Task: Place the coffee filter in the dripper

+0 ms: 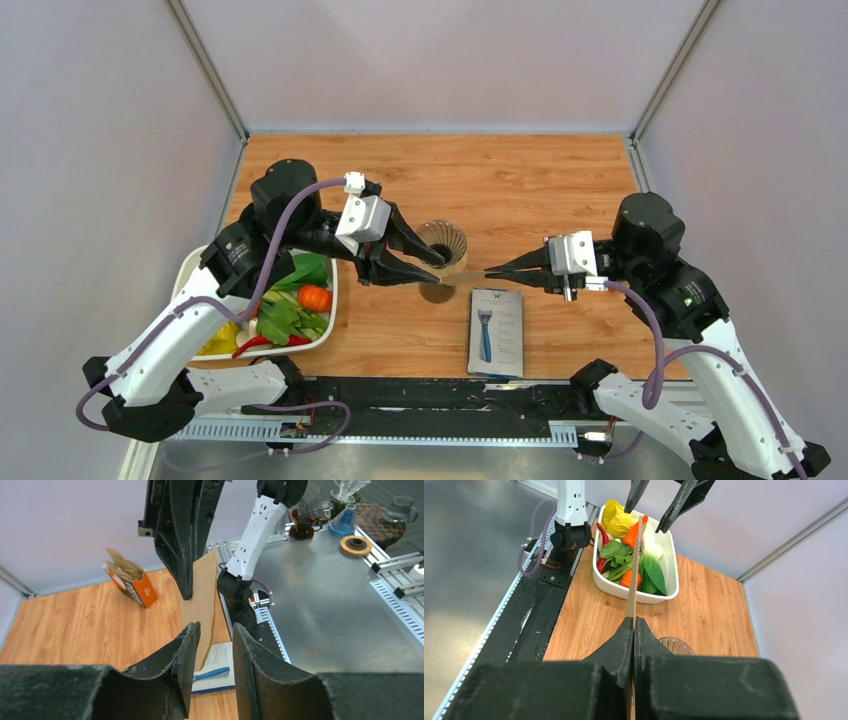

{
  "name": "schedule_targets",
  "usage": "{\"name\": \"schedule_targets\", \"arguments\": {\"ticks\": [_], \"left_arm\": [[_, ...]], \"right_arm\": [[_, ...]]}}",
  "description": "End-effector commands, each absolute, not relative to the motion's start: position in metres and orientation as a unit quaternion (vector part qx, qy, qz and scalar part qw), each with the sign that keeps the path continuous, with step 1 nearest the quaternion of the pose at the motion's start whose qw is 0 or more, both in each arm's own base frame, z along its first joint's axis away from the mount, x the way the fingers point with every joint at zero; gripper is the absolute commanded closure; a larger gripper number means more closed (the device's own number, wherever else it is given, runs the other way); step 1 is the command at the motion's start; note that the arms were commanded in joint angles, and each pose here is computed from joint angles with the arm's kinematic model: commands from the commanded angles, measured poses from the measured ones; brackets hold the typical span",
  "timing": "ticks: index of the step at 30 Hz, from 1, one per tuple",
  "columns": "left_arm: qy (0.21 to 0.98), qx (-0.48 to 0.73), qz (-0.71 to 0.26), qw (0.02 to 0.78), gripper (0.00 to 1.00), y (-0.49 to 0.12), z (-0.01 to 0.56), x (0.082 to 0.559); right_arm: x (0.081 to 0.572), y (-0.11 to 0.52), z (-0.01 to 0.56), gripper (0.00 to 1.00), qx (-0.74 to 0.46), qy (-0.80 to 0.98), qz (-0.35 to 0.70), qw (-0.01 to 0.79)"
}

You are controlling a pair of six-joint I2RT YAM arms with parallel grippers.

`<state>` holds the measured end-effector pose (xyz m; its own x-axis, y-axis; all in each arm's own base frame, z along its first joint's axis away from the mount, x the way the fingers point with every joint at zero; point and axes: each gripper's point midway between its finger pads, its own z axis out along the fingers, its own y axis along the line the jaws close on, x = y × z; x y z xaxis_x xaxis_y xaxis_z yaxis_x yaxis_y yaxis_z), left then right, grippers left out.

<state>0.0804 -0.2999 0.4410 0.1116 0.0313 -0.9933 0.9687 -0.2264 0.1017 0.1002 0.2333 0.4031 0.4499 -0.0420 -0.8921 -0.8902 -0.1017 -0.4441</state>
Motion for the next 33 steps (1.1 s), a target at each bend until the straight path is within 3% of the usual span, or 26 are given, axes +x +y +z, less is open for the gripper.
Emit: {"name": "schedule_targets", "arguments": {"ticks": [1,16,33], "left_arm": [[0.389,0.607,-0.495,0.485,0.6,-0.298,0.45,0.078],[0.412,0.594,-0.49,0.487,0.65,-0.307,0.449,0.089],[0.412,0.606,-0.485,0.477,0.65,-0.304,0.437,0.084]], "right_arm": [[0.094,0.236,0.403,1.0,-0.653,0.338,0.384,0.558],[0.091,0.239,0.406,1.0,-0.655,0.336,0.388,0.554],[0.098,0.24,0.405,1.0,-0.649,0.352,0.381,0.557]]}}
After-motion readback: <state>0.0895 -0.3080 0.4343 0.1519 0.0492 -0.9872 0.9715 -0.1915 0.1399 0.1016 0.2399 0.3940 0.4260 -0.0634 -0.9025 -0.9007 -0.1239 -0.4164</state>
